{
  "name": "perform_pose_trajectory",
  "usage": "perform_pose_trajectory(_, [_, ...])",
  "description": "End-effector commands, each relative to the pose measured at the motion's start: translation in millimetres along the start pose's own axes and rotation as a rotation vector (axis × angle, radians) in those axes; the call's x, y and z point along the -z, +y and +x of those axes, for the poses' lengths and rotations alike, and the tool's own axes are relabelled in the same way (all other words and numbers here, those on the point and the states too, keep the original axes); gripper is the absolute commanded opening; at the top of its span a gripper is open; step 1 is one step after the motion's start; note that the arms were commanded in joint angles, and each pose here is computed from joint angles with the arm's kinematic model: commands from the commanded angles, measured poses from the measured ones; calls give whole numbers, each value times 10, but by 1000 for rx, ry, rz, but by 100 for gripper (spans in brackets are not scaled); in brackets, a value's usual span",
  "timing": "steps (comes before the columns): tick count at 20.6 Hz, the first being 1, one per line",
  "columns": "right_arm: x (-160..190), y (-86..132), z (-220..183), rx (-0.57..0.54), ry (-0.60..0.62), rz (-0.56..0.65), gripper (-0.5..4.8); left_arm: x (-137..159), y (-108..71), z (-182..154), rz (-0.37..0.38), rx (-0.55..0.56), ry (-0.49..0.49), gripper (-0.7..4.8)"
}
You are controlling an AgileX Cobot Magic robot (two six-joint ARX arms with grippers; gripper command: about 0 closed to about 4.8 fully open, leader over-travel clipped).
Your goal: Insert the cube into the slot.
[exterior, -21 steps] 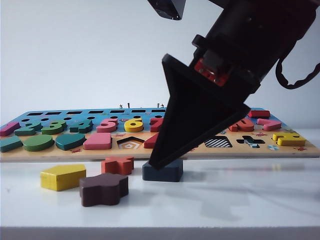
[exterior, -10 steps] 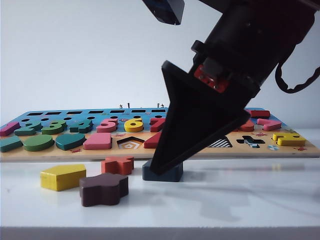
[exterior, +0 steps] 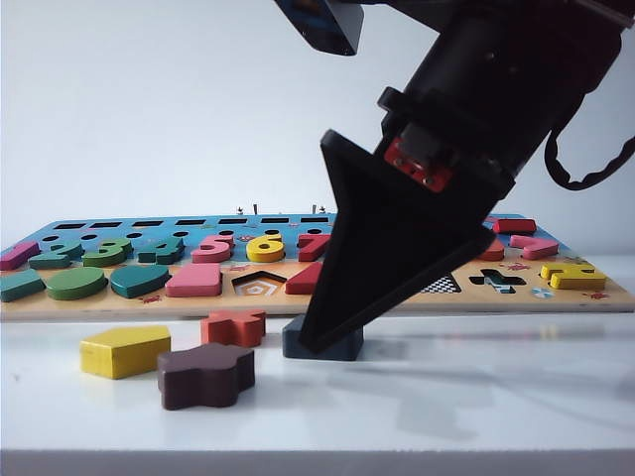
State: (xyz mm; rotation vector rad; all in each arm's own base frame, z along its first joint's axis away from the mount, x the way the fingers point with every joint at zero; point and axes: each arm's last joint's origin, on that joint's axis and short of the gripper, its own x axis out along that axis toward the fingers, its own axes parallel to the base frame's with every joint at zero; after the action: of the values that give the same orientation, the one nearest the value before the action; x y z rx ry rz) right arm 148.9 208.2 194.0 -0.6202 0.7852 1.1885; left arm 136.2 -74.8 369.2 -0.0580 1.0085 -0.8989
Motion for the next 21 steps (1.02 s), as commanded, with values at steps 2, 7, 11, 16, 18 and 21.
perform_pose_trajectory(2, [-24, 0, 17, -2, -11, -9, 287, -11, -9, -11, 14, 4, -10, 17])
perform_pose_trajectory(7, [-24, -5, 41, -2, -8, -8, 268, -11, -9, -11, 13, 4, -10, 17])
perform_pose_trajectory(11, [-24, -5, 41, -2, -8, -9, 208, -11, -9, -11, 13, 4, -10, 17])
perform_pose_trajectory(16, [-24, -11, 39, 17, -4, -9, 183, -12, -9, -11, 14, 4, -11, 17])
perform_pose_trajectory(18, [-36, -17, 26, 36, -11, -12, 177, -12, -9, -11, 14, 4, -11, 17])
perform_pose_trajectory(21, [-95, -18, -81, 67, -52, -52, 175, -12, -9, -12, 14, 4, -11, 17])
